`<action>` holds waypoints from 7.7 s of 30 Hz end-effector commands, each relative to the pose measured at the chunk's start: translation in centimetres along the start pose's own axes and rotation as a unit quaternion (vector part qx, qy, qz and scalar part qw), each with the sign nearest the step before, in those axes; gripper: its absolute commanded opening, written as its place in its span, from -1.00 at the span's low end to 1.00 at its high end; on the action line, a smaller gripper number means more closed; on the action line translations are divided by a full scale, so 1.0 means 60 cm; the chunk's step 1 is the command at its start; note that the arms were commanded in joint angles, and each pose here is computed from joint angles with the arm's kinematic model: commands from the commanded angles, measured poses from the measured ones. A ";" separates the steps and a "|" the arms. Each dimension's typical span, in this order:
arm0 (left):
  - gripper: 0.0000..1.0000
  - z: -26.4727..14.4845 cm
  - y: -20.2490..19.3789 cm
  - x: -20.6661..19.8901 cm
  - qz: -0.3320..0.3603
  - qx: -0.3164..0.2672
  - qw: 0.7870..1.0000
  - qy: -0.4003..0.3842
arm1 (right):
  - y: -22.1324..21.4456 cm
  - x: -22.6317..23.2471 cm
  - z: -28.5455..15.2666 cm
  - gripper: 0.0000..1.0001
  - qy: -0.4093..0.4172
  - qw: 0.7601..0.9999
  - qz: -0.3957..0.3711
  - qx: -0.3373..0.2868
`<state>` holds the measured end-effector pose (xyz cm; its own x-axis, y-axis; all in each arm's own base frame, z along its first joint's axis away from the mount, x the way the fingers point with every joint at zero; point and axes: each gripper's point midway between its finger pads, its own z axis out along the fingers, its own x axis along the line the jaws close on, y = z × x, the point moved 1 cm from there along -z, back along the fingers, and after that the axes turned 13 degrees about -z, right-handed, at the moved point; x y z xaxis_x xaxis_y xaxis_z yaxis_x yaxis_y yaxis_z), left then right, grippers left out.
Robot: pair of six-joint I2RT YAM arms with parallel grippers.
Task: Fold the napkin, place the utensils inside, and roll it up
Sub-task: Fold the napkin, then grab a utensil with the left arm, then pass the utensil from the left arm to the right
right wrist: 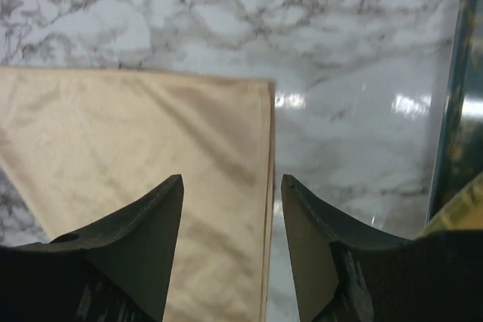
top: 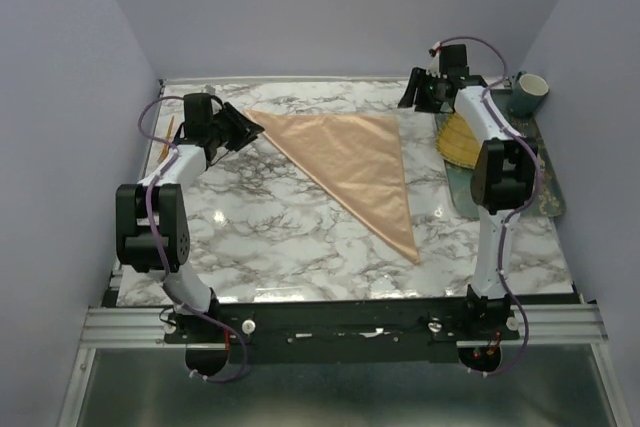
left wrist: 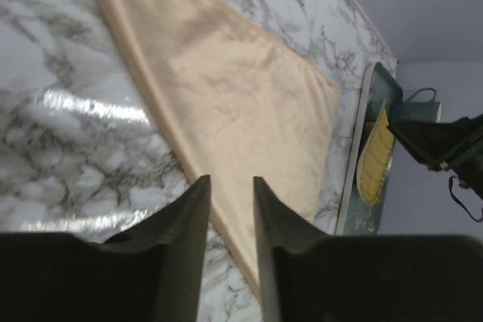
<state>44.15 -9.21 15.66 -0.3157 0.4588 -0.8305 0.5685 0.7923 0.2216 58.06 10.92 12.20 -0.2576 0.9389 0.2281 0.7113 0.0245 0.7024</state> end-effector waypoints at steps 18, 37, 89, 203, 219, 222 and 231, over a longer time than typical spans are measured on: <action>-0.96 0.278 0.115 0.062 -0.048 -0.002 0.999 0.013 | -0.340 0.353 -0.132 -0.48 0.271 0.957 -0.024 0.100; -1.00 0.292 0.126 0.156 -0.075 0.004 0.992 0.106 | -0.487 0.264 -0.241 -0.56 0.173 0.976 0.029 0.130; -0.50 0.215 0.141 0.021 0.016 -0.007 0.998 0.062 | -0.411 0.208 -0.280 -0.45 0.084 0.992 0.034 0.089; -1.00 -0.167 -0.429 -0.057 0.679 0.138 0.714 -0.095 | -0.286 0.400 -0.396 0.67 0.479 0.864 -0.145 0.061; -1.00 -0.203 -0.476 -0.060 0.788 0.117 0.581 -0.168 | -0.355 0.431 -0.406 0.22 0.548 0.821 -0.117 0.108; -1.00 -0.201 -0.468 -0.057 0.799 0.107 0.571 -0.155 | -0.362 0.431 -0.401 0.21 0.538 0.826 -0.121 0.114; -1.00 -0.200 -0.461 -0.068 0.825 0.076 0.543 -0.140 | -0.383 0.450 -0.405 -0.48 0.559 0.808 -0.127 0.134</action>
<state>20.17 -28.50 19.00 0.8590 0.4084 0.3086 0.0107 -0.6171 0.7868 19.37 26.63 18.27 -0.7440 0.0566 0.6658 0.6349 0.3706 0.6779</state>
